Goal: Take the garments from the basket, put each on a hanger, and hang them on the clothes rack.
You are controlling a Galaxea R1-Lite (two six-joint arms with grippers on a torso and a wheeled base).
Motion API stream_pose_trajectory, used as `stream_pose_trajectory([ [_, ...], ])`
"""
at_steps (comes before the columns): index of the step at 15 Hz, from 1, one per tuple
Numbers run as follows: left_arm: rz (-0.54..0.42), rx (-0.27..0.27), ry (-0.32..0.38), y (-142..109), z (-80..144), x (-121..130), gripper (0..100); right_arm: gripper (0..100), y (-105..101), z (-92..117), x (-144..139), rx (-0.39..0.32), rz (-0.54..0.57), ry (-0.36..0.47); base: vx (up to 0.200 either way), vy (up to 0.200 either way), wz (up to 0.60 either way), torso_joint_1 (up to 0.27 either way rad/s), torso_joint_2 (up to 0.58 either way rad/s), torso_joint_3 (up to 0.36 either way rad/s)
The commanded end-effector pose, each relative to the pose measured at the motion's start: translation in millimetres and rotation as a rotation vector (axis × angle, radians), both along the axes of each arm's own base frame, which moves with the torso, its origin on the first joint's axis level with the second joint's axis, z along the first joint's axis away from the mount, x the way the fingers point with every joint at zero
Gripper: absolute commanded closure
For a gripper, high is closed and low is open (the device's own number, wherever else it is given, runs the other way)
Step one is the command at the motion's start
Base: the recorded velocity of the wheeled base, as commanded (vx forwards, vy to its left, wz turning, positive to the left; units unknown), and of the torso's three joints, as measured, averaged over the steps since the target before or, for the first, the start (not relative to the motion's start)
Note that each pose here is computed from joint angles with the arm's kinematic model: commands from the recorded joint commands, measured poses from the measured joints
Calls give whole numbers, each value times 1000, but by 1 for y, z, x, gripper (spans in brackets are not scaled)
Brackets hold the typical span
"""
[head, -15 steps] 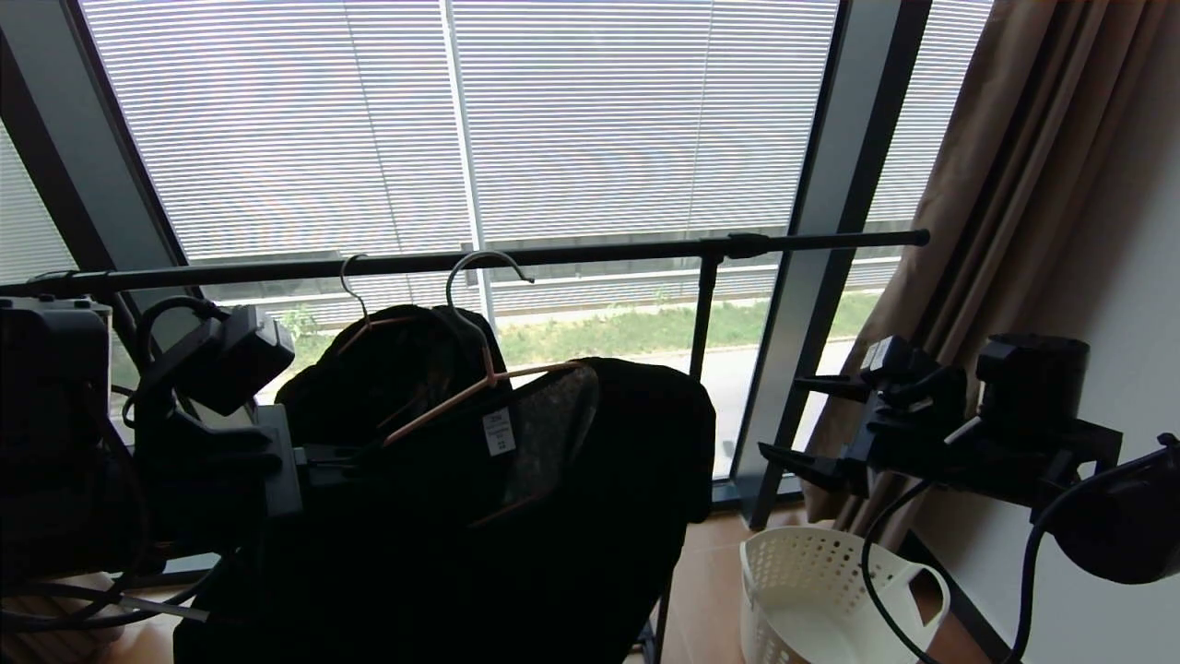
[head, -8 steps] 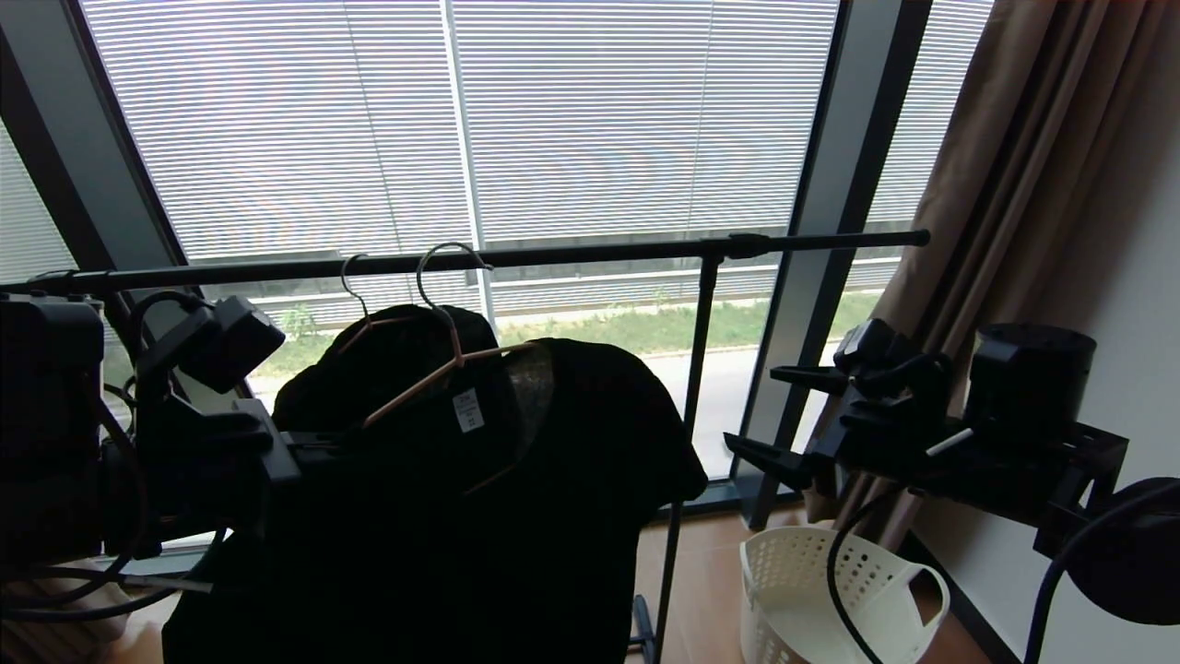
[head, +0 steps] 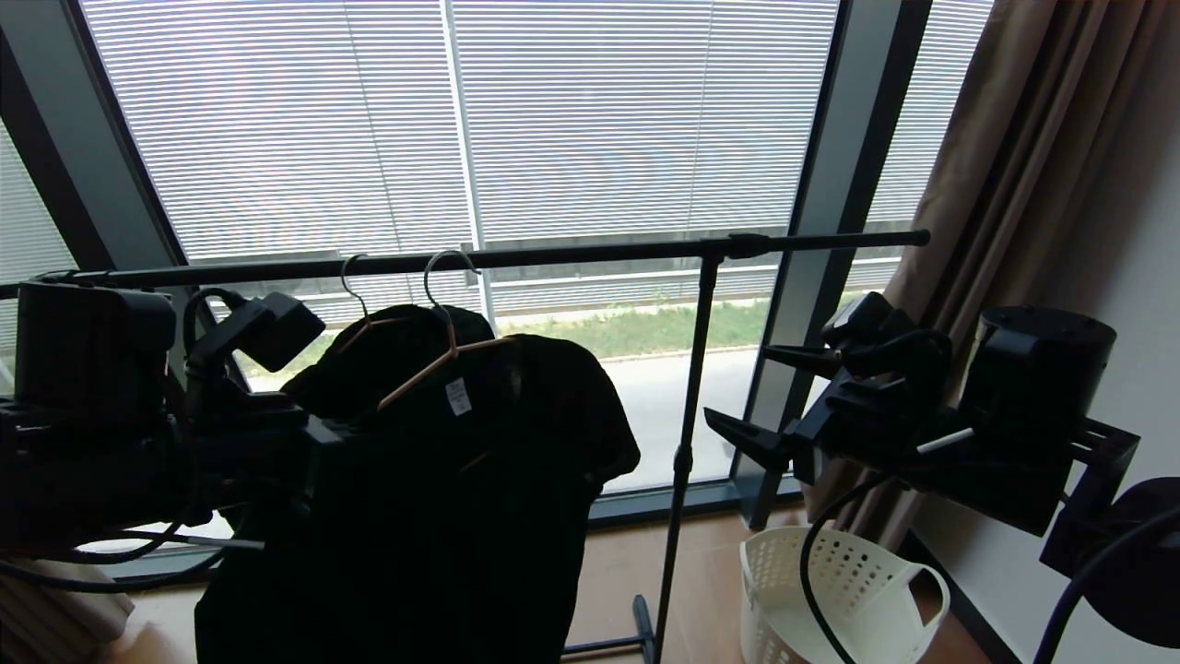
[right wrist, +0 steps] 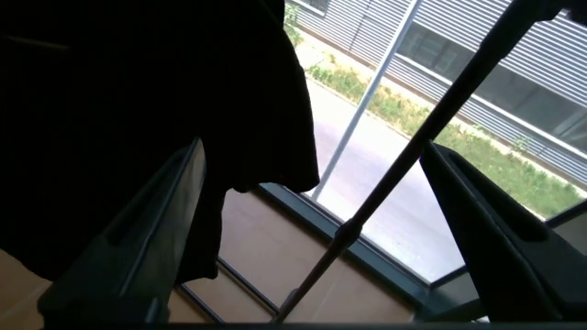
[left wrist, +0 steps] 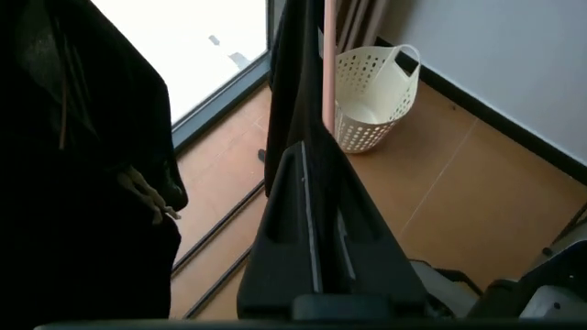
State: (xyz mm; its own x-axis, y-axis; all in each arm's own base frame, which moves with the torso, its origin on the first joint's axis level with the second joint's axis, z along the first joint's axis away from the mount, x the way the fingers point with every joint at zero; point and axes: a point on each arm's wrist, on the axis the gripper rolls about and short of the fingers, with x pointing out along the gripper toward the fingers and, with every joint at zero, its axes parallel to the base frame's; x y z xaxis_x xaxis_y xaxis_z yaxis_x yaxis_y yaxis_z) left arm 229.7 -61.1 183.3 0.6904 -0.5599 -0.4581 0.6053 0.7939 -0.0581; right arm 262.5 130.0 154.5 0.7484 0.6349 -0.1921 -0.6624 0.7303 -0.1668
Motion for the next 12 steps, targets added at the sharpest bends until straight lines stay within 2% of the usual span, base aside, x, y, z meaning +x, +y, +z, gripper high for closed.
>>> stream_pose_trajectory([
  [1,1,-12,41,-13,-15,26,100,0,0,0,1,-1,0,-1,0,0,0,0,0,0],
  [5,83,-4,-4,-31,-29,56,100,0,0,1,0,1,0,-6,0,0,0,0,0,0],
  [9,91,-29,-17,-37,-33,74,100,0,0,0,1,-1,0,-1,0,0,0,0,0,0],
  [10,92,-42,-51,-40,-31,82,100,0,0,-1,1,-2,-2,1,0,0,0,0,0,0],
  [12,98,-58,-67,-42,-32,89,100,0,0,-1,1,-2,-2,1,0,0,0,0,0,0],
])
